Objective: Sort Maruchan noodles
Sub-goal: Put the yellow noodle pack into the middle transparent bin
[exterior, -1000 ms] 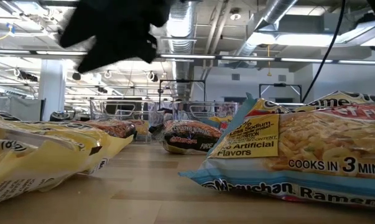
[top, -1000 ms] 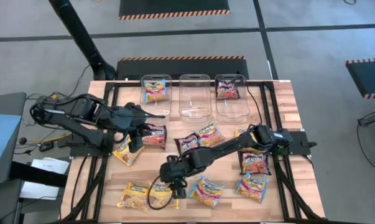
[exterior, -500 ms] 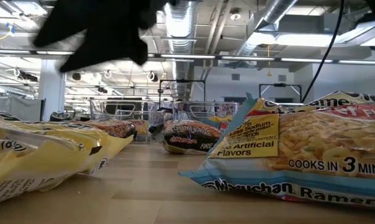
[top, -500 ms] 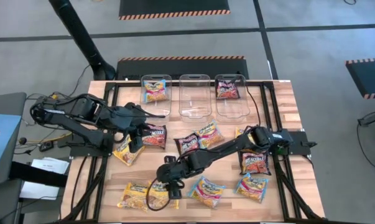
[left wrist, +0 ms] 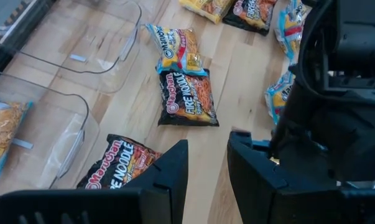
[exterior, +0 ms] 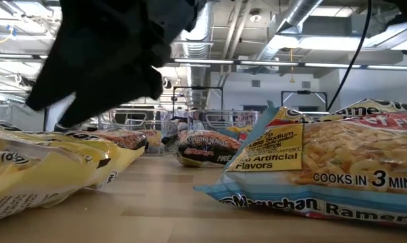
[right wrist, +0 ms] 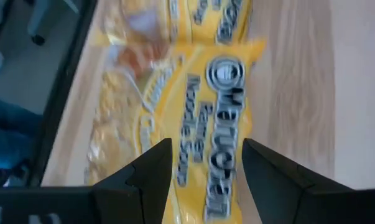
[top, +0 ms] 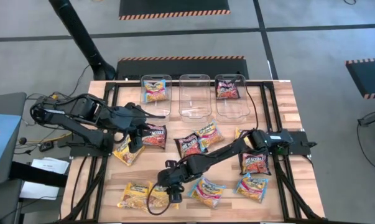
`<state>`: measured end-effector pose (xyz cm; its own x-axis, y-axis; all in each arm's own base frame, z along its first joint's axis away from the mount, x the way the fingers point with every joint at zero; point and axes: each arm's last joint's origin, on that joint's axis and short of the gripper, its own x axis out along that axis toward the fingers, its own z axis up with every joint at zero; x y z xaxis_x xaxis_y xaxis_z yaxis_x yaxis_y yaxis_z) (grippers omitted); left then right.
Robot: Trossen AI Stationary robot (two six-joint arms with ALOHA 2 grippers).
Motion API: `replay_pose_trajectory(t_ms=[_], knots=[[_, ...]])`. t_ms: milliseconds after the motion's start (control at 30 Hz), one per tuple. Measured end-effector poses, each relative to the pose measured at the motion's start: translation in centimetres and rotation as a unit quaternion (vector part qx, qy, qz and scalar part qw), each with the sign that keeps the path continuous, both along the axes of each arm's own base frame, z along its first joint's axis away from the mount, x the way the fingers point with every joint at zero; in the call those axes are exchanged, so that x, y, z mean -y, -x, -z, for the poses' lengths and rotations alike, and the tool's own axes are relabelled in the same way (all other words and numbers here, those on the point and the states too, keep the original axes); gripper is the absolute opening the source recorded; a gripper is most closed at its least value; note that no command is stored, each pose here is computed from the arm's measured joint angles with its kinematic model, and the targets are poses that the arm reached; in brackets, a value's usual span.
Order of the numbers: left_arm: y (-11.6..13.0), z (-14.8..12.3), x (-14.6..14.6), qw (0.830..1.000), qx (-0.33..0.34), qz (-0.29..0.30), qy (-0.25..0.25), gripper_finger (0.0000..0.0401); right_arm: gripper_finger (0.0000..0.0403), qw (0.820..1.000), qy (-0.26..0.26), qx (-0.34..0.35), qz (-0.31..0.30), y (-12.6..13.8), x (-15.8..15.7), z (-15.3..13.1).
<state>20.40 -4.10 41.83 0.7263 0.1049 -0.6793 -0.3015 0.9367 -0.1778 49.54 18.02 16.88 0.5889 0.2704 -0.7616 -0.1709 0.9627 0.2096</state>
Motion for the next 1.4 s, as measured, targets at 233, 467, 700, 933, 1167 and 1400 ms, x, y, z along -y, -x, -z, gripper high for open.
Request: replay_pose_trajectory(t_ms=[233, 467, 700, 933, 1167, 1400], knots=[[0.0, 0.0, 0.0, 1.000, -0.001, 0.000, 0.000, 0.0098, 0.0219, 1.000, -0.004, -0.019, 0.002, -0.1, -0.1, 1.4], [0.0, 0.0, 0.0, 1.000, -0.002, 0.006, -0.006, 0.0098, 0.0199, 0.998, -0.038, -0.053, 0.025, -0.1, -0.1, 2.8], [0.0, 0.0, 0.0, 1.000, -0.002, 0.010, -0.011, 0.0098, 0.0092, 0.997, -0.043, -0.058, 0.033, -0.1, -0.1, 2.7], [0.0, 0.0, 0.0, 1.000, -0.003, 0.016, -0.016, 0.0098, 0.0008, 0.996, -0.060, -0.065, 0.030, -0.2, 0.2, 2.7], [0.0, 0.0, 0.0, 1.000, -0.005, 0.020, -0.020, 0.0098, 0.0004, 0.994, -0.059, -0.081, 0.042, 0.4, 0.8, 1.3], [0.3, 0.3, -0.1, 0.999, -0.025, 0.021, -0.024, 0.0098, 0.0003, 0.994, -0.010, -0.081, 0.077, 1.6, 2.1, -2.2]])
